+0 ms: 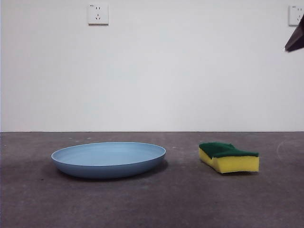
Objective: Pick up the plate,pick up the cloth,clean the plate with the cloth
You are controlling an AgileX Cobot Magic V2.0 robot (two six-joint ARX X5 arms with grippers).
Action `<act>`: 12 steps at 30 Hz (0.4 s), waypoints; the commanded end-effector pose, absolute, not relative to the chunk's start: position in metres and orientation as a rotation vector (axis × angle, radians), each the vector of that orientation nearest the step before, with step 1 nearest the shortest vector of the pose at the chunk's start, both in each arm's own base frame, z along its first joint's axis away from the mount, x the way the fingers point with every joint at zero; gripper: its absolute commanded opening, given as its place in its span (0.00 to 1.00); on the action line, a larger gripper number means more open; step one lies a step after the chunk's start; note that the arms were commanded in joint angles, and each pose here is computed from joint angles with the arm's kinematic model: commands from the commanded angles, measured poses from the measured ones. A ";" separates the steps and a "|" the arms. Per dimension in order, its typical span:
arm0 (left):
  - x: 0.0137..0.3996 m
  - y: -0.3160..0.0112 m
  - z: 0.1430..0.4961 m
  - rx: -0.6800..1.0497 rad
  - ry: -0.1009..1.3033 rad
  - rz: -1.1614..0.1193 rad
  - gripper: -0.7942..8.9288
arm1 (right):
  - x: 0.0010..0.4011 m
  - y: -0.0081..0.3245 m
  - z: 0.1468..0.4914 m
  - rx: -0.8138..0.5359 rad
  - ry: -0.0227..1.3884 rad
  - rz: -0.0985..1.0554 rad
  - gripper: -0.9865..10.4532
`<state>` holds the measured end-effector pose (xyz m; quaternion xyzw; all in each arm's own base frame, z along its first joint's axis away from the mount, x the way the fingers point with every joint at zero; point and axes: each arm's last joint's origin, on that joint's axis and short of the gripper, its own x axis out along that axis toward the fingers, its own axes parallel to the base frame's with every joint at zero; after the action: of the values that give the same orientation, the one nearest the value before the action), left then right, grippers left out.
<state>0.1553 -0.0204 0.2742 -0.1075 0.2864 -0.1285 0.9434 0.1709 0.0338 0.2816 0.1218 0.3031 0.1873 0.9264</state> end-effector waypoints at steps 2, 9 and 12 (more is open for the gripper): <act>0.174 -0.025 0.271 -0.156 0.678 -0.414 0.08 | 0.190 0.037 0.285 0.130 0.760 0.416 0.09; 0.202 -0.031 0.248 -0.197 0.830 -0.487 0.14 | 0.213 0.040 0.284 0.106 0.893 0.416 0.21; 0.214 -0.034 0.237 -0.226 0.871 -0.474 0.32 | 0.216 0.041 0.286 0.103 0.861 0.419 0.40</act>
<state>0.2135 -0.0330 0.2385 -0.1042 0.4139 -0.2259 0.8756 0.2154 0.0402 0.2844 0.0547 0.4196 0.1974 0.8843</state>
